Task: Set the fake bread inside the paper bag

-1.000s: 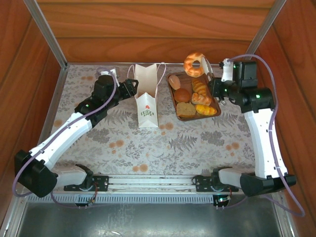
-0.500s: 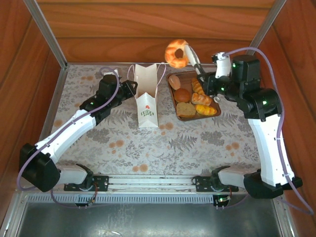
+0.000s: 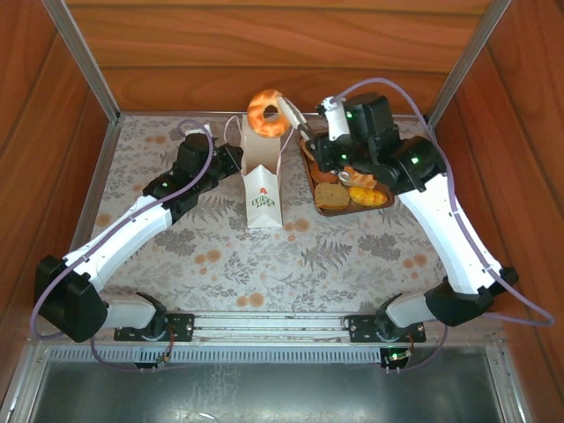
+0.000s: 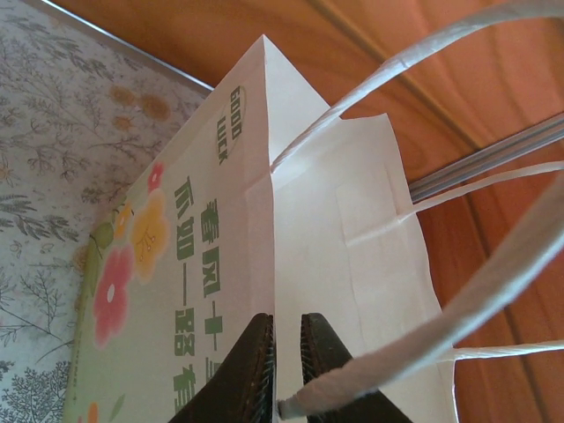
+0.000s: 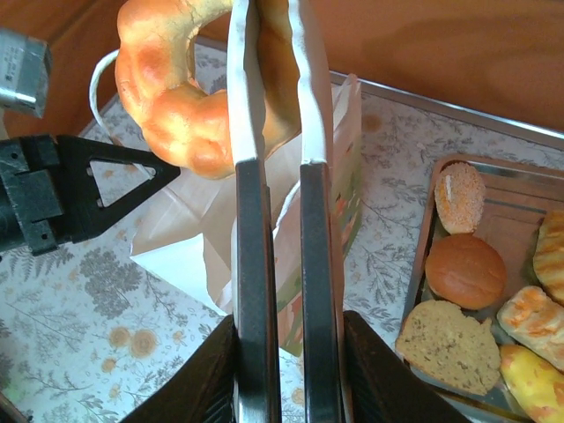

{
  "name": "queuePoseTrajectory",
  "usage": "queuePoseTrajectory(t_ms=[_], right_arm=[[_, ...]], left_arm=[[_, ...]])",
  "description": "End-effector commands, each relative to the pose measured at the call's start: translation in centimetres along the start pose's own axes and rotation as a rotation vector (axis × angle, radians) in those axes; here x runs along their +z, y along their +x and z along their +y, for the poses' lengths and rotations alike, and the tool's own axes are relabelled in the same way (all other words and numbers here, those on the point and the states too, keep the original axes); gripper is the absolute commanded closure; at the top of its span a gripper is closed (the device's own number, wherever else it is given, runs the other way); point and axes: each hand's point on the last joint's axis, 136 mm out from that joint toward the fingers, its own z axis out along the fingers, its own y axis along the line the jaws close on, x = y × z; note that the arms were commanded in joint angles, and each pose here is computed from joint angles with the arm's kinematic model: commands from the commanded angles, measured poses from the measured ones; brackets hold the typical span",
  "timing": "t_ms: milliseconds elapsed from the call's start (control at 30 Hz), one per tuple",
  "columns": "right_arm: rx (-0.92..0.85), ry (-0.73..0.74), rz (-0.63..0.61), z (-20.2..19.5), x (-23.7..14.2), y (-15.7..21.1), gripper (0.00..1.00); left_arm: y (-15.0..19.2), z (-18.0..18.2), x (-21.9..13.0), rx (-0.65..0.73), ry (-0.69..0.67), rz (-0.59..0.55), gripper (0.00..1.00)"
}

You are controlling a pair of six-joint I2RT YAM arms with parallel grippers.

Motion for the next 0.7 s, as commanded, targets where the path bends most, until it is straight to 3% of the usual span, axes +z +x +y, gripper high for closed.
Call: queuePoseTrajectory(t_ms=[0, 667], right_arm=[[-0.047, 0.068, -0.039, -0.1, 0.2, -1.6, 0.7], [-0.241, 0.216, 0.16, 0.7, 6.2, 1.3, 0.7]], left_arm=[[-0.4, -0.3, -0.2, -0.004, 0.002, -0.026, 0.84], [-0.3, 0.9, -1.0, 0.022, -0.046, -0.048, 0.91]])
